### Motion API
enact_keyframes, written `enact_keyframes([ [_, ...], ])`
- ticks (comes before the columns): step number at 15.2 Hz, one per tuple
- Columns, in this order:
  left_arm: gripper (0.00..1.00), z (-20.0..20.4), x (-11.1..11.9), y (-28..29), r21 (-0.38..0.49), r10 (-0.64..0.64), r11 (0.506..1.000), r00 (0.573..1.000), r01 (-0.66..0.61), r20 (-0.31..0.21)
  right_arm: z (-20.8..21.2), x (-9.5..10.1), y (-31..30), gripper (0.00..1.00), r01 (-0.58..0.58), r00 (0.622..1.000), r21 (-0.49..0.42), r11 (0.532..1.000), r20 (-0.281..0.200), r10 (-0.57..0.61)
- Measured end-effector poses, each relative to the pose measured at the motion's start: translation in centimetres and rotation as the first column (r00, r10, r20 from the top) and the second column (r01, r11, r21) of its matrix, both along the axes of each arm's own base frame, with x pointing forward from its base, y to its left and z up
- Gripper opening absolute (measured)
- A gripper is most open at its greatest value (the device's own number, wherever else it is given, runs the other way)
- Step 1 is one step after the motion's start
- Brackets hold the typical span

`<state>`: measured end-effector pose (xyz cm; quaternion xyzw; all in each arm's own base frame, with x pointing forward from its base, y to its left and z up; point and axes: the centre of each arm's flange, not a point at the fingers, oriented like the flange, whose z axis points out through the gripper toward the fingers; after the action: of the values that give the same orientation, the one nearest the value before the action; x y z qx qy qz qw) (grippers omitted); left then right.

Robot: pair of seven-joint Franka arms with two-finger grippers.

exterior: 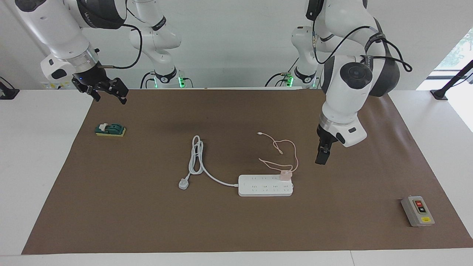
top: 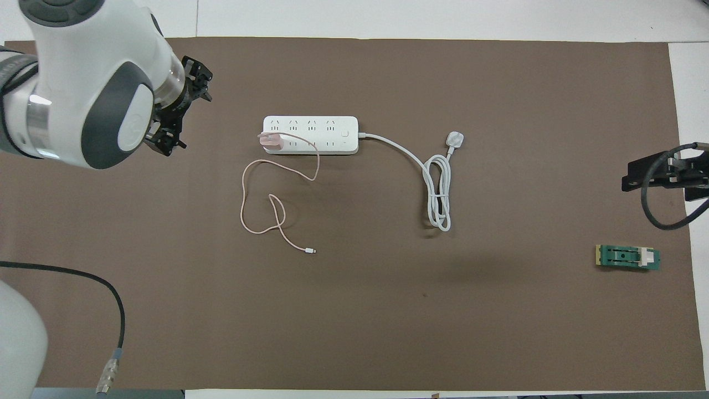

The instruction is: Plug charger into power strip

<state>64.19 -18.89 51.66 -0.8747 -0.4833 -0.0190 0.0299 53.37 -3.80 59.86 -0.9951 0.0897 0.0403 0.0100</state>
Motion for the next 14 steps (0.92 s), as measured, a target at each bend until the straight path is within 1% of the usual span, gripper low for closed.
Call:
enact_keyframes([
  [1, 1.00, 1.4, -0.5, 2.2, -0.001, -0.084, 0.996, 0.996, 0.084, -0.033, 0.0, 0.0, 0.0, 1.00, 0.000, 1.000, 0.000, 1.000, 0.000, 0.000],
  [2, 1.00, 2.9, -1.2, 4.8, -0.009, -0.185, 0.983, 0.980, 0.185, -0.068, 0.0, 0.0, 0.0, 1.00, 0.000, 1.000, 0.000, 1.000, 0.000, 0.000],
  [3, 1.00, 4.0, -1.6, 6.8, -0.018, -0.257, 0.966, 0.963, 0.256, -0.079, 0.0, 0.0, 0.0, 1.00, 0.000, 1.000, 0.000, 1.000, 0.000, 0.000],
  [5, 1.00, 5.5, -2.4, 10.4, -0.035, -0.380, 0.925, 0.921, 0.378, -0.083, 0.0, 0.0, 0.0, 1.00, 0.000, 1.000, 0.000, 1.000, 0.000, 0.000],
  [6, 1.00, 6.0, -2.9, 12.2, -0.044, -0.438, 0.899, 0.895, 0.436, -0.087, 0.0, 0.0, 0.0, 1.00, 0.000, 1.000, 0.000, 1.000, 0.000, 0.000],
  [8, 1.00, 6.9, -4.4, 15.3, -0.077, -0.547, 0.837, 0.829, 0.542, -0.117, 0.0, 0.0, 0.0, 1.00, 0.000, 1.000, 0.000, 1.000, 0.000, 0.000],
  [9, 1.00, 7.3, -5.2, 16.3, -0.093, -0.589, 0.808, 0.798, 0.582, -0.128, 0.0, 0.0, 0.0, 1.00, 0.000, 1.000, 0.000, 1.000, 0.000, 0.000],
  [10, 1.00, 7.9, -6.0, 17.0, -0.103, -0.616, 0.787, 0.777, 0.608, -0.130, 0.0, 0.0, 0.0, 1.00, 0.000, 1.000, 0.000, 1.000, 0.000, 0.000],
  [12, 1.00, 8.7, -8.0, 17.5, -0.115, -0.641, 0.768, 0.757, 0.630, -0.132, 0.0, 0.0, 0.0, 1.00, 0.000, 1.000, 0.000, 1.000, 0.000, 0.000],
  [13, 1.00, 8.8, -10.1, 17.4, -0.122, -0.649, 0.761, 0.749, 0.638, -0.134, 0.0, 0.0, 0.0, 1.00, 0.000, 1.000, 0.000, 1.000, 0.000, 0.000],
  [14, 1.00, 8.6, -11.0, 17.4, -0.124, -0.651, 0.759, 0.747, 0.639, -0.133, 0.0, 0.0, 0.0, 1.00, 0.000, 1.000, 0.000, 1.000, 0.000, 0.000],
])
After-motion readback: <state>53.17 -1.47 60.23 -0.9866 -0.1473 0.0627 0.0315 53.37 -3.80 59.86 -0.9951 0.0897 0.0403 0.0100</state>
